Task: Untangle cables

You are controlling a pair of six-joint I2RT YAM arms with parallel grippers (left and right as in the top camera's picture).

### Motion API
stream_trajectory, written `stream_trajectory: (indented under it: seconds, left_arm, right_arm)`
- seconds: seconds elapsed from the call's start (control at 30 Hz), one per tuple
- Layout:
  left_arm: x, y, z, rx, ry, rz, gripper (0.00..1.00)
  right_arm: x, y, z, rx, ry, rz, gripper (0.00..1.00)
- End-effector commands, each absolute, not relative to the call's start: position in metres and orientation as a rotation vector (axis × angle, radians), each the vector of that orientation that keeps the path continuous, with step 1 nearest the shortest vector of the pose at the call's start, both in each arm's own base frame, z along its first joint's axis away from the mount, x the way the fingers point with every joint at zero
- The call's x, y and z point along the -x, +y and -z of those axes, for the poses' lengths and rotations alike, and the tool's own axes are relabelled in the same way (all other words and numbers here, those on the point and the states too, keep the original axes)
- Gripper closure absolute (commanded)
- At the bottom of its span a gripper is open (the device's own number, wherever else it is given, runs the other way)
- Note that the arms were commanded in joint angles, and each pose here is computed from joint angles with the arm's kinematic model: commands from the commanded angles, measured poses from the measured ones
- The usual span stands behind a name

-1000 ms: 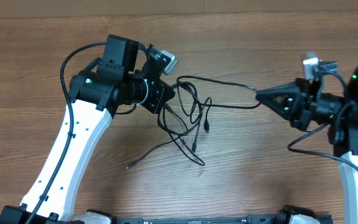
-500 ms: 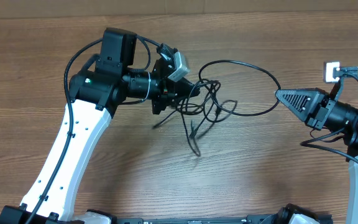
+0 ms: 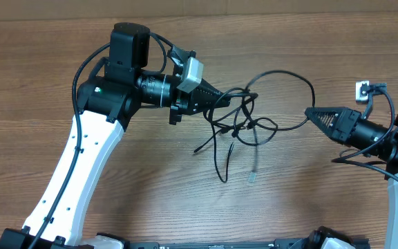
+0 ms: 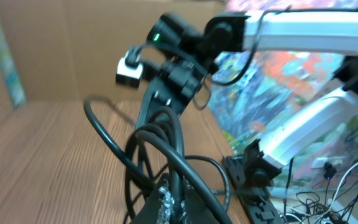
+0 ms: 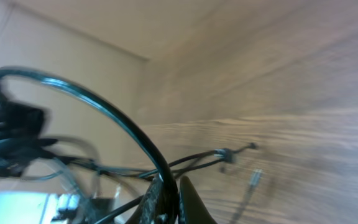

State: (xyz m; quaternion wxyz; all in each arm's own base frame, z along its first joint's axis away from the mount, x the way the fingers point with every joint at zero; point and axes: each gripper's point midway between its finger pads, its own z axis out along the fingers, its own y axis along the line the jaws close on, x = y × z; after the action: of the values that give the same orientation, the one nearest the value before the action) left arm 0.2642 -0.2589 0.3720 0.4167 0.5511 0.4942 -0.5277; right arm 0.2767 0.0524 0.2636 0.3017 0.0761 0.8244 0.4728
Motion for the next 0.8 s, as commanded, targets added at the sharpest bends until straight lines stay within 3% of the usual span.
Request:
stream_trajectory:
  seconds: [0.0, 0.33, 0.77]
  left_arm:
    - [-0.244, -0.251, -0.401, -1.426, 1.044, 1.380, 0.96]
    - [-0.242, -0.251, -0.408, -1.452, 0.969, 1.357, 0.96]
    - [-0.243, -0.251, -0.409, -1.460, 0.948, 1.339, 0.96]
  right_arm:
    - [-0.279, 0.036, -0.242, -0.285, 2.284, -1.085, 0.96]
    - [-0.276, 0.033, -0.218, -0.379, 2.385, -1.097, 0.96]
    - [-0.263, -0.010, -0.150, -0.618, 2.686, -0.740, 0.96]
